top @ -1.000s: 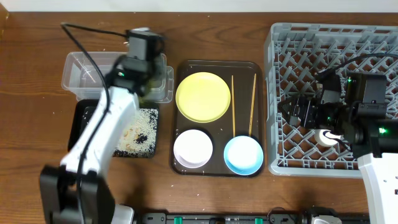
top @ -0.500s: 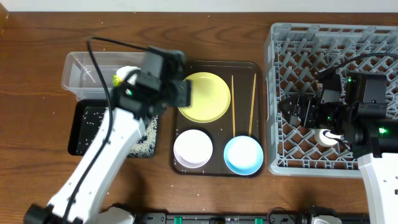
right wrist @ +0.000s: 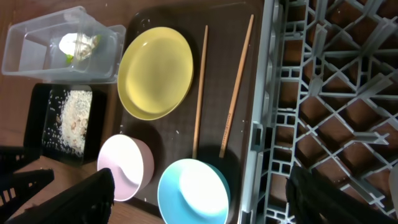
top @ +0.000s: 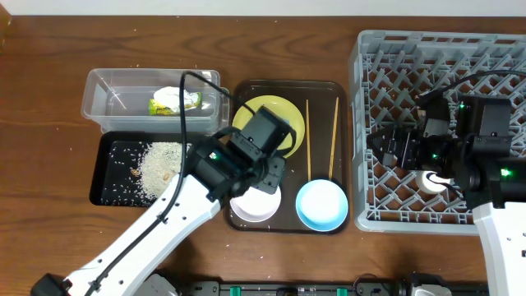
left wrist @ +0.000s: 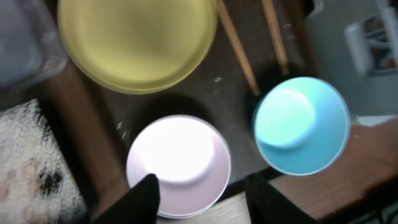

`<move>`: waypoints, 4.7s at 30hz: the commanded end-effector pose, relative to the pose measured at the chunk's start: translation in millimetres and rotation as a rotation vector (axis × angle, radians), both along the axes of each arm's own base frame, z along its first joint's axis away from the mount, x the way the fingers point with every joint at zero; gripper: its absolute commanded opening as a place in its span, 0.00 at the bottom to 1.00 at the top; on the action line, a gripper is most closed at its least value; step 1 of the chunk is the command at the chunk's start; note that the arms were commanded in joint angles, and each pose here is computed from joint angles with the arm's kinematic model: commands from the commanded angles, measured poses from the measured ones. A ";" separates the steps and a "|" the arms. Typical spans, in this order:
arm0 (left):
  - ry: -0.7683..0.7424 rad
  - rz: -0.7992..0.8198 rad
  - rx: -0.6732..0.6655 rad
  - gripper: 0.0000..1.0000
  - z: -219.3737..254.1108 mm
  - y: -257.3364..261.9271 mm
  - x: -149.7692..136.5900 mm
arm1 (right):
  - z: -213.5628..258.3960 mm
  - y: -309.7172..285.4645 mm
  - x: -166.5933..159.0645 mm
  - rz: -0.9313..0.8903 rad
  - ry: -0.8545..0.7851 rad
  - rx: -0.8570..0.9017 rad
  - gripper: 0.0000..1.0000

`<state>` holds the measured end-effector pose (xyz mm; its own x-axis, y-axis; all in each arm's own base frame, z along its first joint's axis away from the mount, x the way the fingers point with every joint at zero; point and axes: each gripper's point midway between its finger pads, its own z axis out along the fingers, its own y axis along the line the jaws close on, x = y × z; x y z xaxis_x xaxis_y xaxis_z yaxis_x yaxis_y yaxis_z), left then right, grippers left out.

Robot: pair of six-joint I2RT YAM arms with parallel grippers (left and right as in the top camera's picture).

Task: Sort waste into correct bins and load items into the dishwasher rack

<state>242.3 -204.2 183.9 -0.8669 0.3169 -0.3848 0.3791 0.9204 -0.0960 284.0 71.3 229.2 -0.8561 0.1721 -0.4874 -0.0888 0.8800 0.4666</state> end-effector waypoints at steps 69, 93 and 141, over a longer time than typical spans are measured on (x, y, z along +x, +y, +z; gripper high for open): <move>-0.994 0.446 -0.447 0.91 -29.4 173.5 1.3 | 5.3 3.8 1.6 0.027 -0.028 -0.009 0.99; -0.943 0.454 -0.430 0.92 -42.9 173.6 0.1 | 5.3 3.8 1.6 0.027 -0.028 -0.009 0.99; -0.944 0.454 -0.430 0.92 -42.8 173.6 0.1 | -225.4 171.0 55.9 -0.165 0.469 -0.040 0.49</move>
<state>243.3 -29.5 154.8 -0.1346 -0.2873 -0.9483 0.1075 0.9472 -0.3022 344.6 236.9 17.4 -0.9571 0.2614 -0.1250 0.1948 0.8999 0.3902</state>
